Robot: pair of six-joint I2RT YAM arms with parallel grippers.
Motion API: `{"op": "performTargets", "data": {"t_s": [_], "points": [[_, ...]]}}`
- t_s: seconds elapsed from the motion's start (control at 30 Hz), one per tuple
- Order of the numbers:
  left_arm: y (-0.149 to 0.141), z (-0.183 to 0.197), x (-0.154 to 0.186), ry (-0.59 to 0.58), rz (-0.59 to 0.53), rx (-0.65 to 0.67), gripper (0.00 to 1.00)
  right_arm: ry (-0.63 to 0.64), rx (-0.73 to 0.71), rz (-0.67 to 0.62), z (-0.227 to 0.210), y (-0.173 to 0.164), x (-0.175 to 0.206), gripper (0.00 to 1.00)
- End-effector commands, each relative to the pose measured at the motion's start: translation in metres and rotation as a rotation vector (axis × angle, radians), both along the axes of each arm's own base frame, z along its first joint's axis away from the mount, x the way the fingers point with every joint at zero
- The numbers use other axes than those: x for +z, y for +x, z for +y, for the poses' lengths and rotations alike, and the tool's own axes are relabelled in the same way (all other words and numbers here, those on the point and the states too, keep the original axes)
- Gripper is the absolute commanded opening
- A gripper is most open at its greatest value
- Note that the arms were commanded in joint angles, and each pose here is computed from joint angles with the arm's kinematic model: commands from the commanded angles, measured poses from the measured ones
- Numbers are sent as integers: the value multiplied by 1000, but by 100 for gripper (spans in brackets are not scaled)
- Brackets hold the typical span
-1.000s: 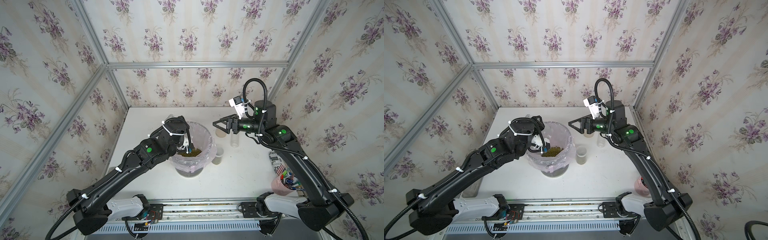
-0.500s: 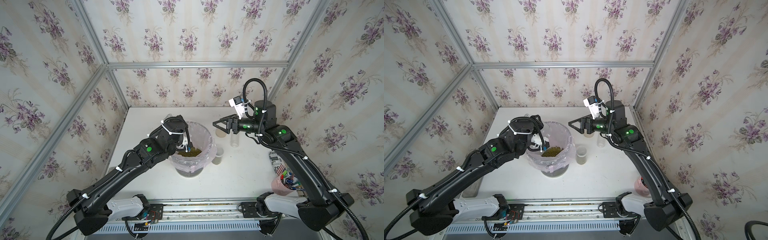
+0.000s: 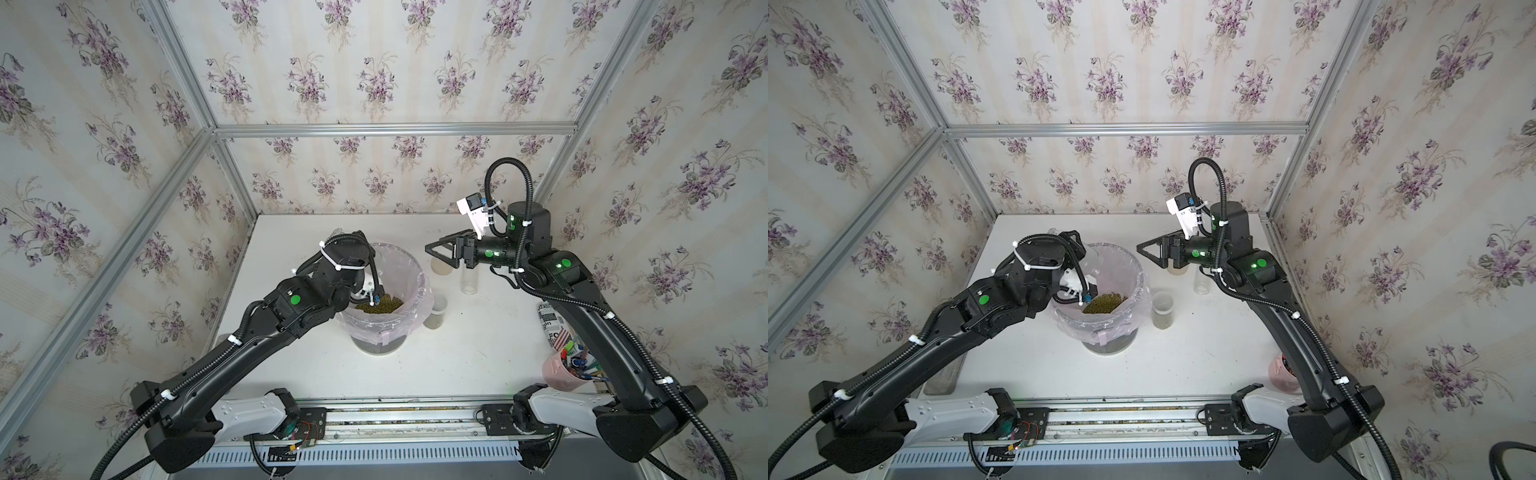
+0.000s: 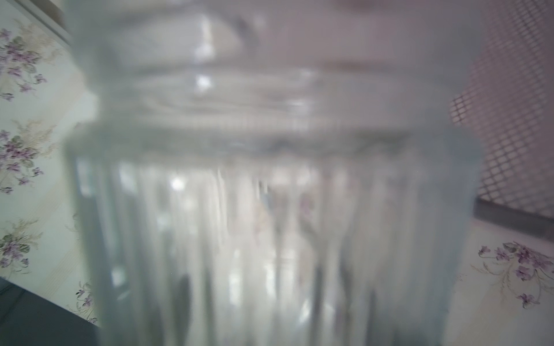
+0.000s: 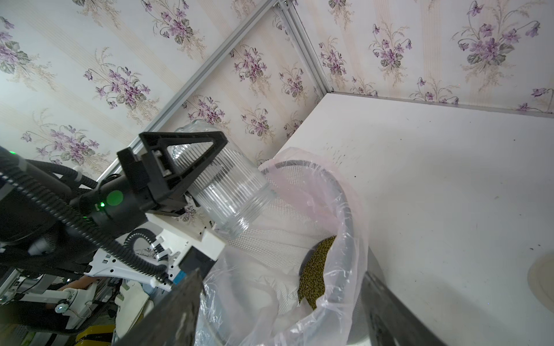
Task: Empty moldy mung beans from jars
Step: Pour the moldy mung beans from the jar into the trash bin.
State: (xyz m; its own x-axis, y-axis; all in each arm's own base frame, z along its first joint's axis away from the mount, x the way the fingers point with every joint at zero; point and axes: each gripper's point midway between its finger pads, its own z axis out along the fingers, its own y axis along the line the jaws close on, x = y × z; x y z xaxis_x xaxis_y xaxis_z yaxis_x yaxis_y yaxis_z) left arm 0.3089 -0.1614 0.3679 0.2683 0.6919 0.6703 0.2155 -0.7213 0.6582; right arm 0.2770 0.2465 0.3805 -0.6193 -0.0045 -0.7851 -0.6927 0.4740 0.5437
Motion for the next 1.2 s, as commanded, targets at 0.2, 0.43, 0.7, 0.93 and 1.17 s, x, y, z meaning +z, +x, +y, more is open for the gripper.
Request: {"op": "performTargets", "data": {"t_s": [0.2, 0.43, 0.7, 0.93, 1.17], "points": [[10, 4, 1, 128, -19, -7, 0, 12, -3, -26, 1, 3, 7, 81], [4, -4, 11, 54, -25, -63, 0, 14, -3, -24, 1, 3, 7, 81], [3, -3, 12, 36, -26, -64, 0, 6, -4, -16, 2, 6, 0, 81], [7, 2, 9, 62, -23, -27, 0, 0, -9, -16, 2, 6, 1, 80], [7, 1, 10, 50, -20, -29, 0, 4, -2, -10, 3, 8, 0, 80]]}}
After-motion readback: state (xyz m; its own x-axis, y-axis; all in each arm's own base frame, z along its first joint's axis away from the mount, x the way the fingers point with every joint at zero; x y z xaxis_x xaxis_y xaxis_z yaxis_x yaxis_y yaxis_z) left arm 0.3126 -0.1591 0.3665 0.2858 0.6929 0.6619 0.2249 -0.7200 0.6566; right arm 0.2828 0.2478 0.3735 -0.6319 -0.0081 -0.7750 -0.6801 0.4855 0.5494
